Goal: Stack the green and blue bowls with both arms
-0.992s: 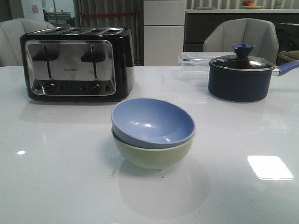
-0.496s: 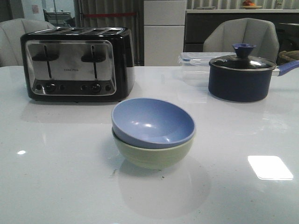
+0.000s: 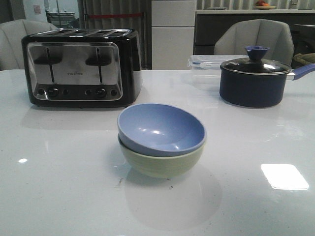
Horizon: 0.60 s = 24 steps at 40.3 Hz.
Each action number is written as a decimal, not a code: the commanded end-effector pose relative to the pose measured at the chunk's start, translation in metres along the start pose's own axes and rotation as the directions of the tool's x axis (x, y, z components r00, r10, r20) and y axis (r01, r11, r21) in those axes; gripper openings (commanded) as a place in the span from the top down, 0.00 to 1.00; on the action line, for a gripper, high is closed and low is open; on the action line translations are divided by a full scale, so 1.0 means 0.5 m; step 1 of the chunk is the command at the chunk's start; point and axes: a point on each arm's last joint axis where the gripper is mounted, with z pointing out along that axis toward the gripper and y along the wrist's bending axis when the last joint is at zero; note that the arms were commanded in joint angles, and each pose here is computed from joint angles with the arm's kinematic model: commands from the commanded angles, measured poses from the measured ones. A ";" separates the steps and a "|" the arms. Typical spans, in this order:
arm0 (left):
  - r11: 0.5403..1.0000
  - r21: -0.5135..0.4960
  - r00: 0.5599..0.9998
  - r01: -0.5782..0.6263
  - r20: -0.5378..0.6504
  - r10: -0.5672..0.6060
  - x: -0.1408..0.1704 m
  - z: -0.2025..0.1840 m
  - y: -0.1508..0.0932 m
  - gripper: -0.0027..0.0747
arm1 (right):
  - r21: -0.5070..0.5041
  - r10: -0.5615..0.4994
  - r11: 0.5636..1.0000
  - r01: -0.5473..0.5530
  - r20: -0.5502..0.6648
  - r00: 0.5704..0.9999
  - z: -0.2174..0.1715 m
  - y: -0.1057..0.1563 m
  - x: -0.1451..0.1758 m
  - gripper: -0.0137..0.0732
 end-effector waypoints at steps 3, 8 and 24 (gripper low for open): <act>1.000 -0.007 0.994 0.000 0.106 0.000 -0.016 -0.004 0.001 0.85 | 0.077 -0.004 0.997 -0.007 0.147 0.989 -0.028 -0.015 0.001 0.78; 1.000 -0.007 0.994 0.000 0.106 0.000 -0.016 -0.004 0.001 0.85 | 0.210 0.024 0.974 -0.088 0.291 0.956 -0.048 -0.040 0.049 0.78; 1.000 -0.008 0.994 0.000 0.106 0.001 -0.016 -0.004 0.001 0.85 | 0.470 -0.059 0.834 -0.287 0.594 0.802 -0.046 -0.046 0.251 0.78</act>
